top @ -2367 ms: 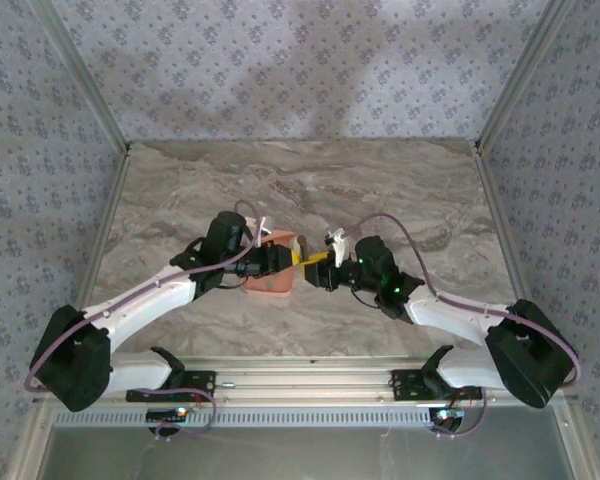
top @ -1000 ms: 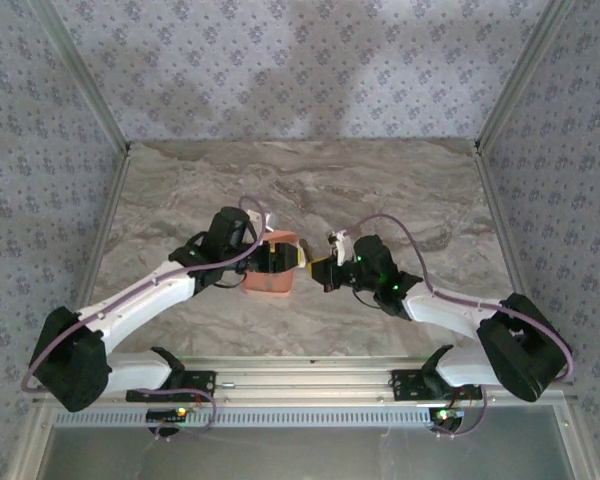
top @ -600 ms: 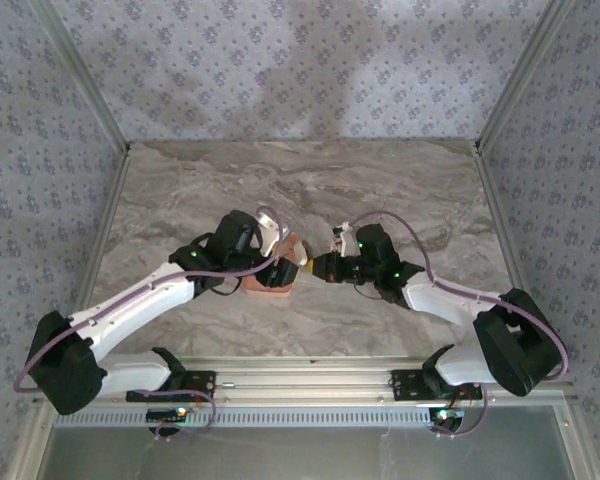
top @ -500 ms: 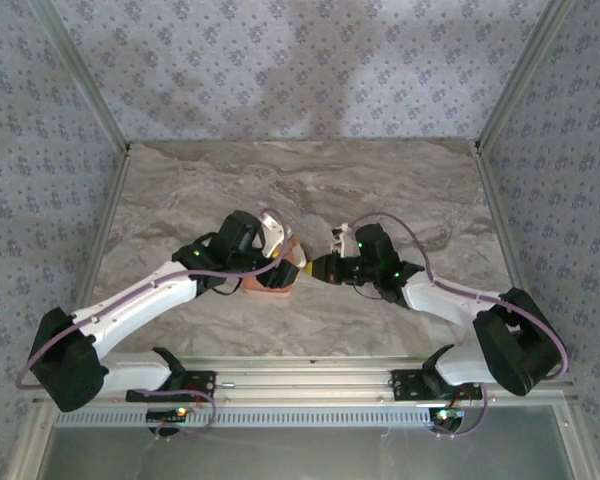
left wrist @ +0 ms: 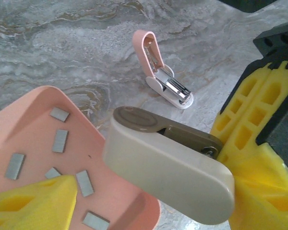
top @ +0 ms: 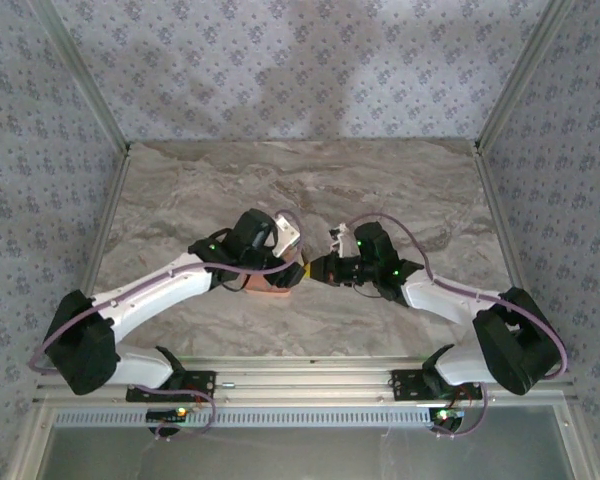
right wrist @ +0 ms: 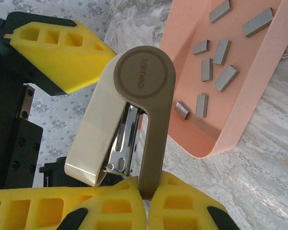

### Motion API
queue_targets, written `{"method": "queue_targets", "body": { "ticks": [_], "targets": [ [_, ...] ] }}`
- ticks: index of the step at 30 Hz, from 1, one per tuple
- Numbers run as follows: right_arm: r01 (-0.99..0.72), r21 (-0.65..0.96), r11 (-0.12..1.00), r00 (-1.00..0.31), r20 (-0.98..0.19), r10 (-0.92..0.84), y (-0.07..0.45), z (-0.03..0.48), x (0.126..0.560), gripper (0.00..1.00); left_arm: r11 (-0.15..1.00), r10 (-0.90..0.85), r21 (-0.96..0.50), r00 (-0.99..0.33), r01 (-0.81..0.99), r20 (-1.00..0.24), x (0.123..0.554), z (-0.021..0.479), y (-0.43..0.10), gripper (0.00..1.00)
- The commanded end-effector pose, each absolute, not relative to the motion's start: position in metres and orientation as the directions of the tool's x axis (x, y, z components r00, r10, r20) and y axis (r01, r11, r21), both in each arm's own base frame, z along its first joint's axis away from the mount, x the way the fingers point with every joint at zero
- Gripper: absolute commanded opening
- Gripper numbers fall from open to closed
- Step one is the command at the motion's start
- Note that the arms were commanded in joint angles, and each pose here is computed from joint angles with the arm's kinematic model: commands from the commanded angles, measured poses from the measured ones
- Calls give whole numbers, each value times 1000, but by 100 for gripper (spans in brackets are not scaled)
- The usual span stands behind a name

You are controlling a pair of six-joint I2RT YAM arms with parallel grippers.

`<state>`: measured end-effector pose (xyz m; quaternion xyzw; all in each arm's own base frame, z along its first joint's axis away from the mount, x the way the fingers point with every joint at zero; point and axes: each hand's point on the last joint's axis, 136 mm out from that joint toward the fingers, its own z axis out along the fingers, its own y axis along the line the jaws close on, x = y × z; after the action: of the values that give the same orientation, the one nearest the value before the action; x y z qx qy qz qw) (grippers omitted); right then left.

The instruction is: Load the staples into the stapler

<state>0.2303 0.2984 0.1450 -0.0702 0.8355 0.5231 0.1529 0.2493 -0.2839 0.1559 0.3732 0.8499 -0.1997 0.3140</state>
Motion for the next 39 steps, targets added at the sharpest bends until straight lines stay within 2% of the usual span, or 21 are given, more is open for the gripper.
{"method": "queue_targets", "body": {
  "ticks": [1, 15, 20, 23, 26, 30, 33, 39],
  "targets": [
    [-285, 854, 434, -945, -326, 20, 298, 149, 226, 0, 685, 496, -19, -485, 728, -720, 265, 176, -277, 78],
    [-270, 844, 464, -953, -303, -4, 289, 134, 214, 0, 743, 454, 16, -486, 669, -747, 284, 195, -245, 78],
    [-291, 852, 435, -949, -314, -22, 290, 138, 207, 0, 780, 417, 11, -506, 626, -755, 296, 197, -231, 78],
    [-304, 862, 406, -946, -323, -22, 291, 143, 204, 0, 804, 377, -18, -531, 595, -759, 305, 195, -223, 79],
    [-268, 868, 417, -953, -301, 16, 286, 140, 209, 0, 798, 300, -113, -552, 592, -778, 308, 199, -224, 79],
    [-245, 889, 385, -951, -298, 82, 281, 143, 222, 0, 735, 159, -296, -580, 610, -799, 303, 211, -233, 79],
    [-269, 899, 345, -943, -318, 96, 283, 151, 228, 0, 645, 72, -402, -576, 650, -814, 293, 223, -242, 79],
    [-339, 909, 244, -924, -371, 97, 291, 170, 231, 0, 485, -18, -504, -569, 714, -822, 277, 234, -260, 78]
  ]
}}
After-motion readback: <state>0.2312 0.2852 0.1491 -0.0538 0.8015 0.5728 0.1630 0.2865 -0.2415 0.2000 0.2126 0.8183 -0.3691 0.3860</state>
